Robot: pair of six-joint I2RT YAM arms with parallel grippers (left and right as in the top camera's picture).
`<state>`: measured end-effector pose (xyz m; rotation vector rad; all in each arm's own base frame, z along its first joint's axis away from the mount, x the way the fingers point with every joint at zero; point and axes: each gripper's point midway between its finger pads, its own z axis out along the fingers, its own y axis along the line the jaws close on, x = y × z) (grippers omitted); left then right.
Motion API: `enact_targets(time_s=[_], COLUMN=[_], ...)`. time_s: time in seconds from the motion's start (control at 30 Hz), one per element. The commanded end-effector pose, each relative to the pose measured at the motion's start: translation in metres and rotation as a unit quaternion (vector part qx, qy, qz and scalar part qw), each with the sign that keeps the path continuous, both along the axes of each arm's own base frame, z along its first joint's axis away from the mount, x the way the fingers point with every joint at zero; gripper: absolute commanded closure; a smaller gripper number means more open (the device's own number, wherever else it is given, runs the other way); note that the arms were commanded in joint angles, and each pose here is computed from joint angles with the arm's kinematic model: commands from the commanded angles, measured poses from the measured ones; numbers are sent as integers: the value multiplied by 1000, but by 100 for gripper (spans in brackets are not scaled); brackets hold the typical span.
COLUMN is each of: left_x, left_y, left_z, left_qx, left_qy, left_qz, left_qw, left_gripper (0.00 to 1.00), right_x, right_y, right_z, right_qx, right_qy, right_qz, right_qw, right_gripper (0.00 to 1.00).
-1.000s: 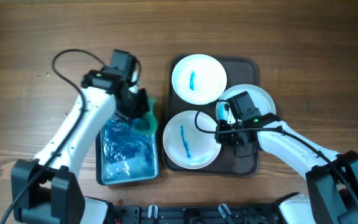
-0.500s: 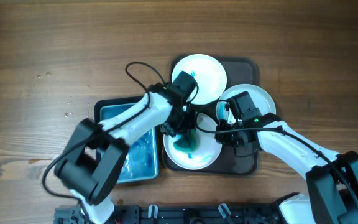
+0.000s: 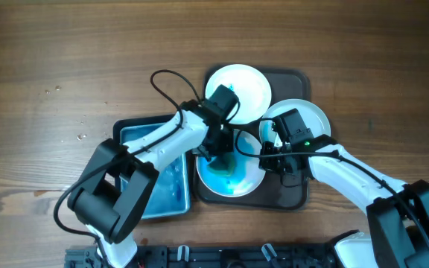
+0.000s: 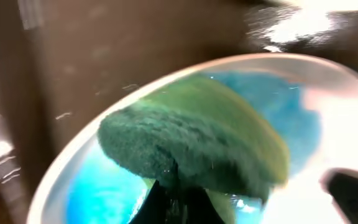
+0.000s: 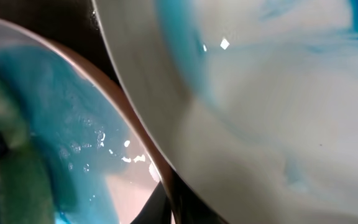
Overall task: Clean dirty plates on tray and stack at the side
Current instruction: 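Scrub the lower white plate with the sponge in the left gripper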
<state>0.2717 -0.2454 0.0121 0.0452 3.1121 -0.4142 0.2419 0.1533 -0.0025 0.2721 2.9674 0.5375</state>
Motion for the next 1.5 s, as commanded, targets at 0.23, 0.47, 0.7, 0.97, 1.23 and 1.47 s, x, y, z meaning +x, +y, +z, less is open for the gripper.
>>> enact_targets(time_s=[0.23, 0.47, 0.7, 0.97, 1.23, 1.47], left_x=[-66, -54, -29, 1, -25, -64], left_y=[-72, -25, 68, 90, -36, -79], left_z=[-8, -29, -32, -6, -13, -18], left_qx=[-128, -18, 178, 220, -72, -144], left_qy=[102, 95, 47, -36, 30, 89], left_qz=[-106, -58, -12, 6, -49, -93], left_qw=[981, 994, 983, 975, 996, 981], left_gripper=[96, 96, 96, 96, 96, 96], right_x=[-11, -11, -11, -11, -11, -11], right_y=[-16, -16, -15, -15, -16, -16], right_z=[-19, -19, -19, -19, -19, -19], right_qx=[-40, -40, -40, -40, -40, -40], right_qy=[27, 27, 27, 27, 27, 27], right_qz=[-19, -18, -18, -19, -18, -19], right_qw=[999, 999, 999, 999, 999, 999], right_gripper=[96, 95, 96, 96, 96, 96])
